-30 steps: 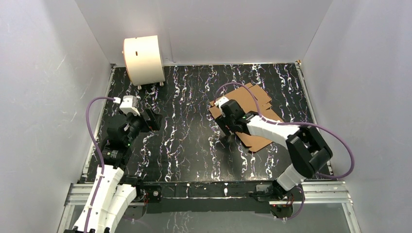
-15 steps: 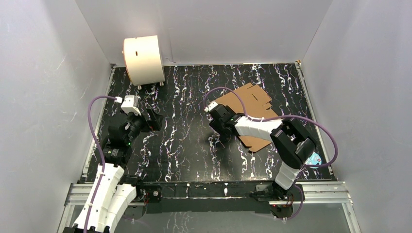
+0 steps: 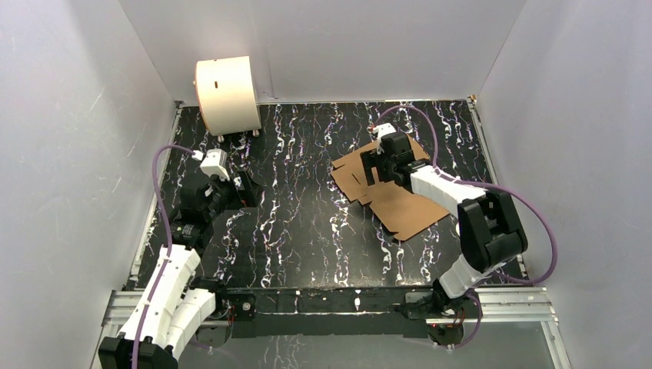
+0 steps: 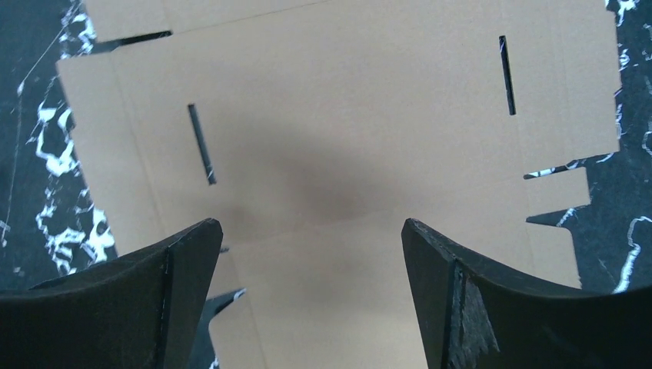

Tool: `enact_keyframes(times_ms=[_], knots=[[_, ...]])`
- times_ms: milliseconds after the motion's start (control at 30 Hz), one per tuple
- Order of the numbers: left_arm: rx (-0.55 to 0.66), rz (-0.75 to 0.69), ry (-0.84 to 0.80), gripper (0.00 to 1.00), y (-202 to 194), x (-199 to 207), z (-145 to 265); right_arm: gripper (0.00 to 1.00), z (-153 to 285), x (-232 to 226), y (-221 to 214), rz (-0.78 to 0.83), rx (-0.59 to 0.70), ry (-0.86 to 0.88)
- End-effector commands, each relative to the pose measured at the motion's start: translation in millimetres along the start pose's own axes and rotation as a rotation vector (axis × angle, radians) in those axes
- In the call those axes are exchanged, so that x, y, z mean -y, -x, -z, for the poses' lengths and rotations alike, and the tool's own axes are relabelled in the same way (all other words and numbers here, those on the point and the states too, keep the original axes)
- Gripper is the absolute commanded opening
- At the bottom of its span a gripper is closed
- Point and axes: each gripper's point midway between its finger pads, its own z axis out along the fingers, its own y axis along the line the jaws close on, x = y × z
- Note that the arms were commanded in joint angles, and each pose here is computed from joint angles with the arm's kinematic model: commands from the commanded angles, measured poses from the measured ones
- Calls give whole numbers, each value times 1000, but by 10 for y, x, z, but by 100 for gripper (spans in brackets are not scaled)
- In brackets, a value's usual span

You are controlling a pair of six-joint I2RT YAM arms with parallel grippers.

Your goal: Fold the paper box

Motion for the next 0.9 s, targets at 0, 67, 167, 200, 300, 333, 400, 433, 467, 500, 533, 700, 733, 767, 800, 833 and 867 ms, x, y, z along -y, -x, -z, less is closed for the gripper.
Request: enact_keyframes(times_ms=[0, 67, 167, 200, 300, 333, 400, 433, 467, 500, 533, 700, 733, 767, 800, 833, 867], knots=[[31, -16, -40, 96, 155, 116, 52, 97, -226, 42, 215, -97, 63, 16], [20, -16, -38, 96, 135, 110, 46, 97, -309, 52, 235, -87, 76, 9], [6, -13, -43, 96, 113, 116, 32, 99, -382, 33, 205, -72, 59, 18], [4, -13, -42, 96, 108, 113, 28, 99, -403, 12, 183, -70, 53, 27], [-1, -11, -36, 96, 104, 102, 18, 99, -454, -59, 85, -64, 25, 38], [-4, -9, -34, 96, 98, 99, 14, 99, -464, -97, 52, -59, 15, 40], [-6, -3, -35, 96, 93, 102, 13, 99, -474, -197, -12, -57, -6, 49], [-10, 2, -37, 96, 84, 105, 10, 99, -478, -259, -42, -61, -15, 55], [-14, 6, -37, 96, 75, 105, 6, 99, -480, -333, -58, -66, -19, 61], [-22, 8, -37, 96, 62, 104, 1, 99, -483, -426, -92, -64, -27, 66], [-32, 13, -33, 96, 45, 98, -4, 99, -484, -531, -112, -59, -31, 72], [-77, 48, -23, 96, -32, 84, -42, 99, -405, -1087, -228, -44, -61, 61], [-81, 55, -26, 96, -37, 92, -45, 99, -384, -1215, -211, -47, -51, 72], [-83, 63, -24, 96, -40, 93, -48, 99, -362, -1340, -163, -47, -35, 92], [-81, 73, -20, 96, -38, 90, -46, 99, -333, -1463, -104, -45, -16, 113], [-79, 83, -15, 96, -32, 87, -45, 99, -308, -1584, -43, -39, 1, 135], [-77, 93, -6, 96, -33, 75, -43, 99, -281, -1703, 28, -32, 16, 166]])
